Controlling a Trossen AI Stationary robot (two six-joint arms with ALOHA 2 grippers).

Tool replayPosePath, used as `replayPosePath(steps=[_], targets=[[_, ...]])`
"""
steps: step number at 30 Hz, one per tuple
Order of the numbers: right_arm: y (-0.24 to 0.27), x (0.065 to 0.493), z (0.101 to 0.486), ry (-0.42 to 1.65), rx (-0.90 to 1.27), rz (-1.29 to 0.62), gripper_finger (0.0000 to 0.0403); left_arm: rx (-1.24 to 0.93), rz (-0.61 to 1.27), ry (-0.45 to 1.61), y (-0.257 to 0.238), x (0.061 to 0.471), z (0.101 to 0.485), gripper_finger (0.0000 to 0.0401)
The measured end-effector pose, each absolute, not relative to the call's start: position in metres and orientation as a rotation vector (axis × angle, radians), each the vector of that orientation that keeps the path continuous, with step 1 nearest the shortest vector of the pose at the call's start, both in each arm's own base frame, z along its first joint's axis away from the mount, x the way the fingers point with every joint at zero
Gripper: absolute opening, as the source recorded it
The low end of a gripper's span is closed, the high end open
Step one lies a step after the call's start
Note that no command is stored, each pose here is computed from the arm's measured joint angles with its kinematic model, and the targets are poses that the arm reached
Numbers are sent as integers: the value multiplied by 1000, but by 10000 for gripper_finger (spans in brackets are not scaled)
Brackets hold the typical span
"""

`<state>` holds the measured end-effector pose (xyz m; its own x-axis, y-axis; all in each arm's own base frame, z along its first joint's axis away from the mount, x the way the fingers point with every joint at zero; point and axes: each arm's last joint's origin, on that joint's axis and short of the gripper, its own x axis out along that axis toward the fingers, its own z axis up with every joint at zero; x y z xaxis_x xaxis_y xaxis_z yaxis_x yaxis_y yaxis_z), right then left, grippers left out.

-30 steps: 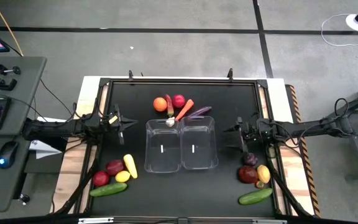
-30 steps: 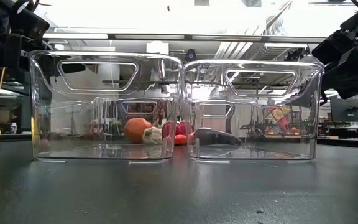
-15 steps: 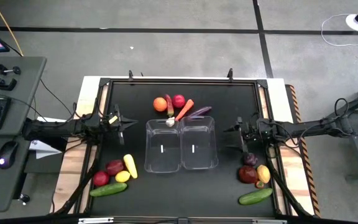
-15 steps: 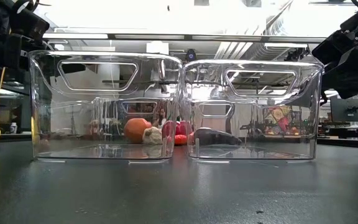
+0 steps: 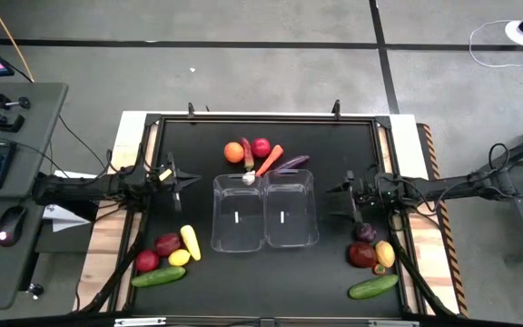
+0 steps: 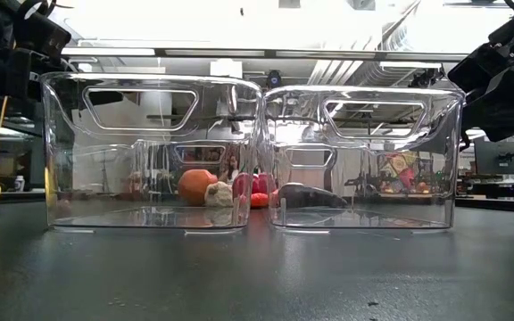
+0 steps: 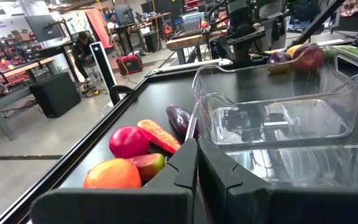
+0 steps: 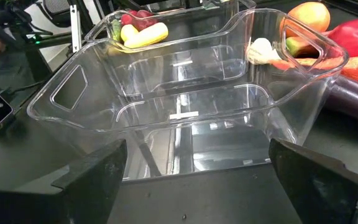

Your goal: Sort produce into baskets

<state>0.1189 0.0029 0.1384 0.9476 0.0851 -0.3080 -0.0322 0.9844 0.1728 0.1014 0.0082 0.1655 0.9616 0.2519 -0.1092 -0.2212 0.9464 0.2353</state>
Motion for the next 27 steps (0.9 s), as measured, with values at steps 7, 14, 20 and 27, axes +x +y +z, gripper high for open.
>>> replayPosePath(steps=[7, 14, 20, 27], targets=[[3, 119, 138, 320, 167, 60, 387, 223, 242, 139, 8, 101, 166, 0], [3, 119, 138, 320, 167, 60, 387, 240, 241, 140, 8, 101, 166, 0], [3, 119, 139, 319, 167, 60, 387, 625, 221, 172, 8, 102, 167, 0], [3, 119, 138, 320, 167, 60, 387, 119, 276, -219, 8, 101, 199, 0]])
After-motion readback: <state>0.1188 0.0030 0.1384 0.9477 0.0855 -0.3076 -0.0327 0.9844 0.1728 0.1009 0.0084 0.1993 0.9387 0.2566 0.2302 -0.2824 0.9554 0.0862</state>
